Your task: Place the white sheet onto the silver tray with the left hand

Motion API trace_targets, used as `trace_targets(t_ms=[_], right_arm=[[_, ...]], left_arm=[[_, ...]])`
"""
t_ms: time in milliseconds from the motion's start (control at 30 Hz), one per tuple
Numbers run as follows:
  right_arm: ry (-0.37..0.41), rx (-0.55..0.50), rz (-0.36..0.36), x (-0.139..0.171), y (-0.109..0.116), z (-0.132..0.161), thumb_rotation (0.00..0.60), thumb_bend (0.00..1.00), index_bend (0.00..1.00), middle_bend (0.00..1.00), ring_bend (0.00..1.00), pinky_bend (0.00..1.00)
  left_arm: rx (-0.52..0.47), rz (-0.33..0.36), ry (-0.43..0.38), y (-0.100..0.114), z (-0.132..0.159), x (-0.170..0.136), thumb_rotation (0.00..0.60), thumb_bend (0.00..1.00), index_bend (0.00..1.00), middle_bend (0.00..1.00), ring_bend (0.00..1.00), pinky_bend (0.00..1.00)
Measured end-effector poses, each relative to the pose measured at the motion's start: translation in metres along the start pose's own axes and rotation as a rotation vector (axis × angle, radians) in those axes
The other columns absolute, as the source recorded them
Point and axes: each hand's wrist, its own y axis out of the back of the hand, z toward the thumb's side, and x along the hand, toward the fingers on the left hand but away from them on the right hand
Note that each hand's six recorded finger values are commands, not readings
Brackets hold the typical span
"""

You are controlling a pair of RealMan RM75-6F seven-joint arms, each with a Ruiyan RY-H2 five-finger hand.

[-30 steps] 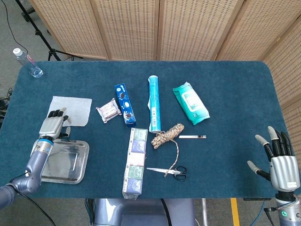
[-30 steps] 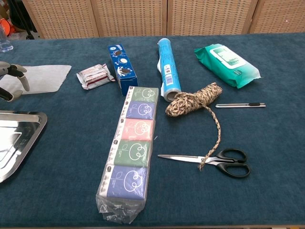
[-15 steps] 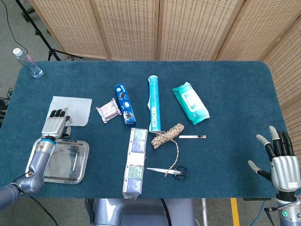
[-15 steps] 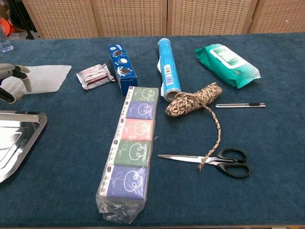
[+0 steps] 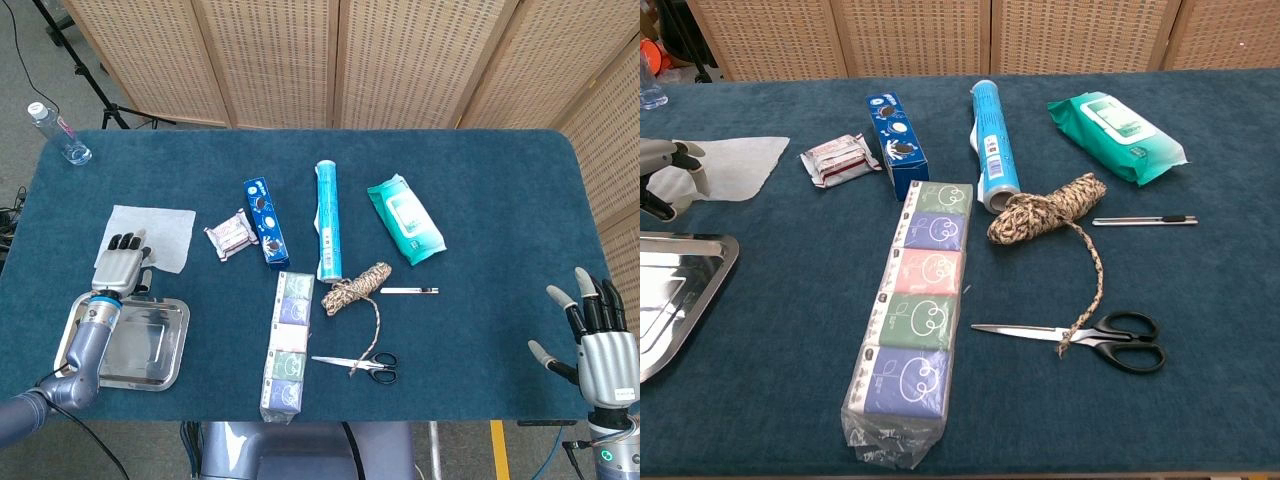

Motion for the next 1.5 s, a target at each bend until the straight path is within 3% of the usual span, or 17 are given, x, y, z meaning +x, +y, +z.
trace_targets(t_ms=[167, 333, 433, 900, 1267, 1500], right_arm=[[-0.002, -0.001, -0.001, 0.0, 0.0, 0.0, 0.6, 0.05, 0.21, 0.0, 0.0, 0.0], [-0.001, -0.003, -0.004, 0.0, 0.001, 0.0, 0.6, 0.05, 0.21, 0.0, 0.0, 0.0], [0.0, -0.004, -0.008, 0.0, 0.002, 0.0, 0.6, 0.05, 0.21, 0.0, 0.0, 0.0], [0.004, -0.01, -0.016, 0.0, 0.003, 0.001, 0.6, 0.05, 0.21, 0.0, 0.0, 0.0], [0.004, -0.013, -0.019, 0.0, 0.003, 0.001, 0.6, 0.05, 0.21, 0.0, 0.0, 0.0], [0.003, -0.014, -0.018, 0.0, 0.003, 0.0, 0.6, 0.05, 0.21, 0.0, 0.0, 0.0]], left_arm=[[0.012, 0.006, -0.002, 0.0, 0.001, 0.0, 0.504, 0.57, 0.4, 0.0, 0.0, 0.0], [0.021, 0.026, 0.003, 0.001, 0.003, 0.001, 0.532, 0.58, 0.53, 0.0, 0.0, 0.0], [0.026, 0.027, 0.009, -0.001, 0.002, 0.002, 0.556, 0.59, 0.56, 0.0, 0.0, 0.0], [0.046, 0.041, 0.013, -0.003, 0.002, 0.003, 0.561, 0.59, 0.7, 0.0, 0.0, 0.0], [0.025, 0.1, 0.02, 0.018, -0.001, 0.003, 0.579, 0.59, 0.71, 0.0, 0.0, 0.0], [-0.034, 0.148, 0.019, 0.043, -0.002, -0.001, 0.578, 0.59, 0.72, 0.0, 0.0, 0.0]])
